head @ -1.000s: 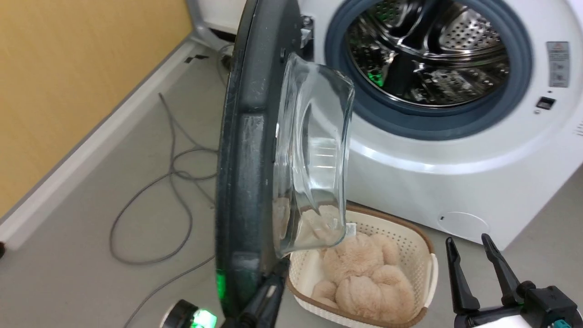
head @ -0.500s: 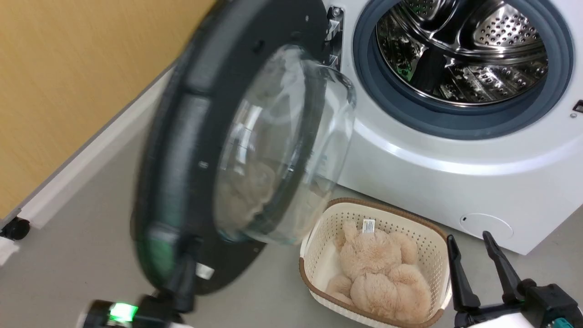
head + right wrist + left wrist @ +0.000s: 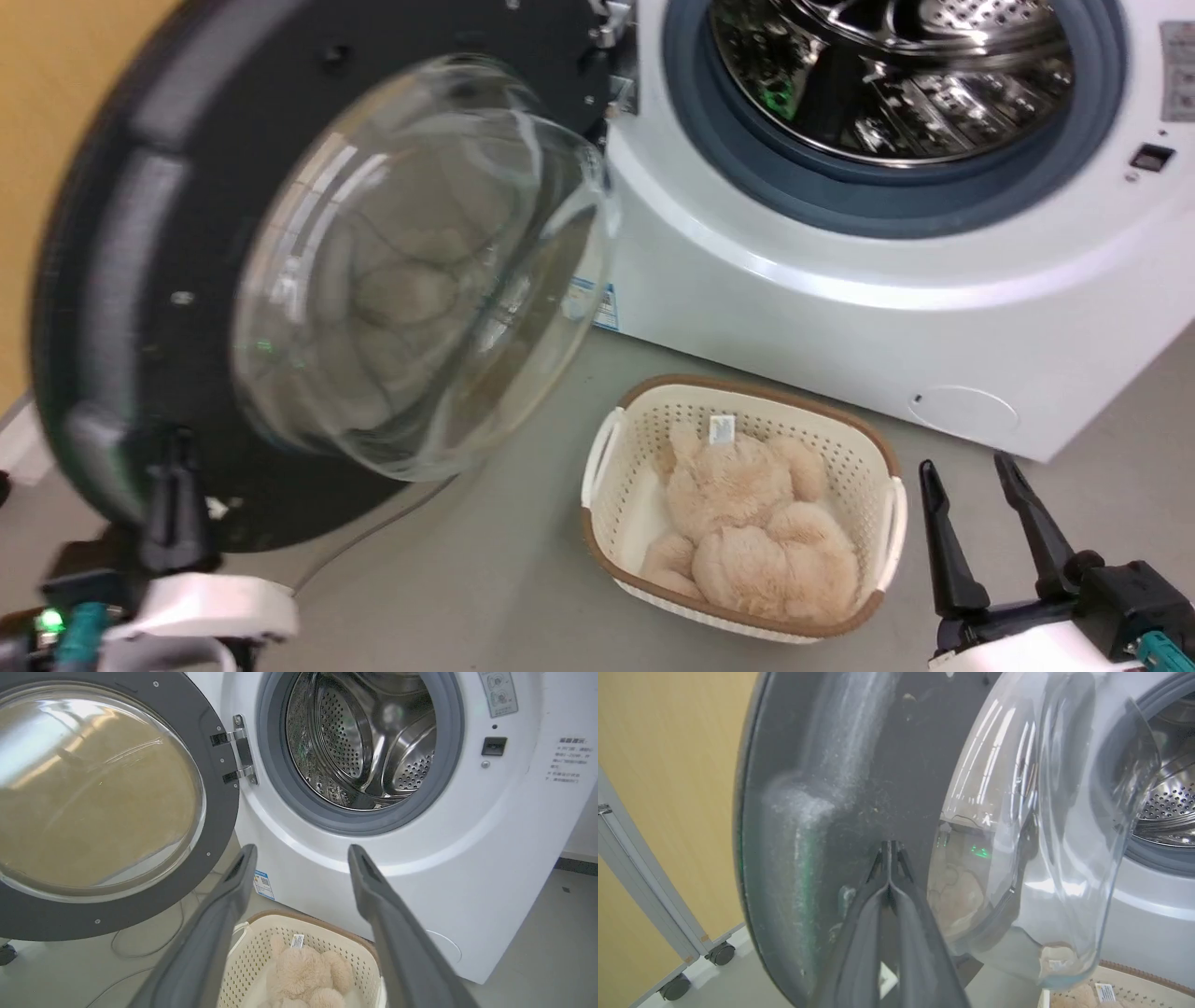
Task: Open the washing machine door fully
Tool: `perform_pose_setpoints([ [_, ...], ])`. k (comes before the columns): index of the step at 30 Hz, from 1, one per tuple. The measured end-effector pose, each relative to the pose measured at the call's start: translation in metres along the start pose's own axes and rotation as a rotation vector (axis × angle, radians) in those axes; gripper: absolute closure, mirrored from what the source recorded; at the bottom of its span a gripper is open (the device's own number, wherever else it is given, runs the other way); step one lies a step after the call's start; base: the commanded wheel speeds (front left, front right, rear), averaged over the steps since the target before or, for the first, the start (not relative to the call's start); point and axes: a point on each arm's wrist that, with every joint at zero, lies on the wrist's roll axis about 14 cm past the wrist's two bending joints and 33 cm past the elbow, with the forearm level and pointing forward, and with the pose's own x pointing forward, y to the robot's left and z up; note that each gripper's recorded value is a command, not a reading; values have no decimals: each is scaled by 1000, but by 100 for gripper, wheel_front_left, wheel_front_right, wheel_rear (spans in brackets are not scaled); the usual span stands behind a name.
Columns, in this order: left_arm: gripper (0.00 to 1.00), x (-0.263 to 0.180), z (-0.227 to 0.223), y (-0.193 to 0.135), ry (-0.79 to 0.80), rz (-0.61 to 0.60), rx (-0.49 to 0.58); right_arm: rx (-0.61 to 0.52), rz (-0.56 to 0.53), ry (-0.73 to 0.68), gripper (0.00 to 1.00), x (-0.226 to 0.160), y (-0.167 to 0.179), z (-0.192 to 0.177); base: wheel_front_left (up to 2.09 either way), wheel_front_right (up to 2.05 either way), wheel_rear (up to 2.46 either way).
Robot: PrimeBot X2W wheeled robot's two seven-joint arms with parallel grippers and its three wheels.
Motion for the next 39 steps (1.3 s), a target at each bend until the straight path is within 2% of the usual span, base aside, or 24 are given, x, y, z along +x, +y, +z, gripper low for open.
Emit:
perform_pose_setpoints([
  [6, 100, 22, -6, 24, 13, 82, -10, -8, -41, 18, 0, -5, -17, -6, 0, 0, 0],
  [25, 100, 89, -25, 59, 62, 215, -23, -28, -126, 28, 0, -6, -54, -13, 0, 0, 0],
  [32, 100, 91, -35, 63, 94, 224, -19, -38, -143, 16, 0, -9, -59, -8, 0, 0, 0],
  [39, 100, 90, -21, 49, 48, 161, -25, -55, -148, -18, 0, -13, -58, 8, 0, 0, 0],
])
